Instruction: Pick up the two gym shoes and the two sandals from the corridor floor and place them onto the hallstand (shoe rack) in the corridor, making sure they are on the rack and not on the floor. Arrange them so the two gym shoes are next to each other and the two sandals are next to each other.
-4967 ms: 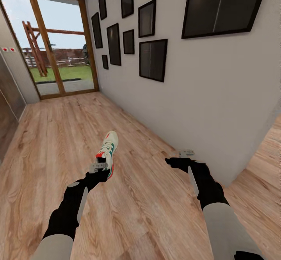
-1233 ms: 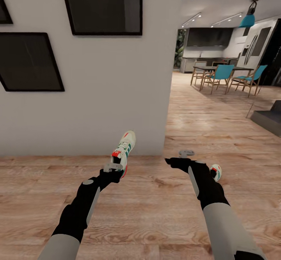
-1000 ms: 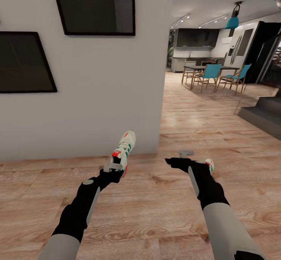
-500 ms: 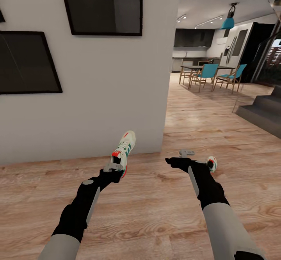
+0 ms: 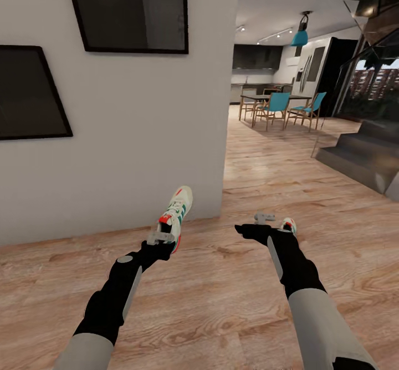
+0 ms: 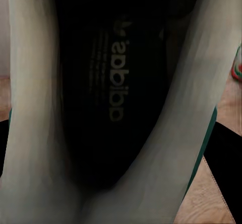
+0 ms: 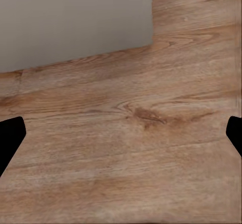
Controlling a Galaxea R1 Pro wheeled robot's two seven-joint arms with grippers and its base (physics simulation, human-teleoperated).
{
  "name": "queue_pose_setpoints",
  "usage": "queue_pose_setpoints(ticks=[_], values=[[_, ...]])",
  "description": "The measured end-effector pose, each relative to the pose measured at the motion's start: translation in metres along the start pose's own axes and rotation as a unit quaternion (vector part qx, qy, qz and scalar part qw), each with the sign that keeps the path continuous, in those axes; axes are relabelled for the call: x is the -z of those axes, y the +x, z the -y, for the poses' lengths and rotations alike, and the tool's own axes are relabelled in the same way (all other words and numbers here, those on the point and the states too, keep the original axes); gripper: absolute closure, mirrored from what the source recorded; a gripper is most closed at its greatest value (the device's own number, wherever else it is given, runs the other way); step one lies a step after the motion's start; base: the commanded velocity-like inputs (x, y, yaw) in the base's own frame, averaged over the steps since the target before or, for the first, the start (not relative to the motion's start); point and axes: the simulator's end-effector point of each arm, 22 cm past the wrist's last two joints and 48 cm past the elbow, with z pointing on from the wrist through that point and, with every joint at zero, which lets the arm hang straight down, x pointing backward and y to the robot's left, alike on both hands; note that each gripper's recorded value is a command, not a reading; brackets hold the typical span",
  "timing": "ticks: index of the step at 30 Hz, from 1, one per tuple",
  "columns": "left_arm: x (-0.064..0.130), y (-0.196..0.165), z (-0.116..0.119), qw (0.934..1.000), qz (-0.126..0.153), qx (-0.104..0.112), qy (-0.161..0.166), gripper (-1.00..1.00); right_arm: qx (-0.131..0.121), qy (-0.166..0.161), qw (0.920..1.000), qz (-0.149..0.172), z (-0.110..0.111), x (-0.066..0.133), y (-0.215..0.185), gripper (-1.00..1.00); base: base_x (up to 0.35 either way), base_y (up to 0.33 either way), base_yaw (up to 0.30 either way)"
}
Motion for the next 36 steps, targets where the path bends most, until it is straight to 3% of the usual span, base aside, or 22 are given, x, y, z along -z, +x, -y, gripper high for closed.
queue_pose_setpoints(ticks=[36], values=[[0.006,-0.011,0.002,0.9999,0.010,-0.003,0.000,1.00,0.002,-0.001,1.0000,0.010,-0.003,0.008,-0.011,-1.00,0.006,0.015,-0.280]])
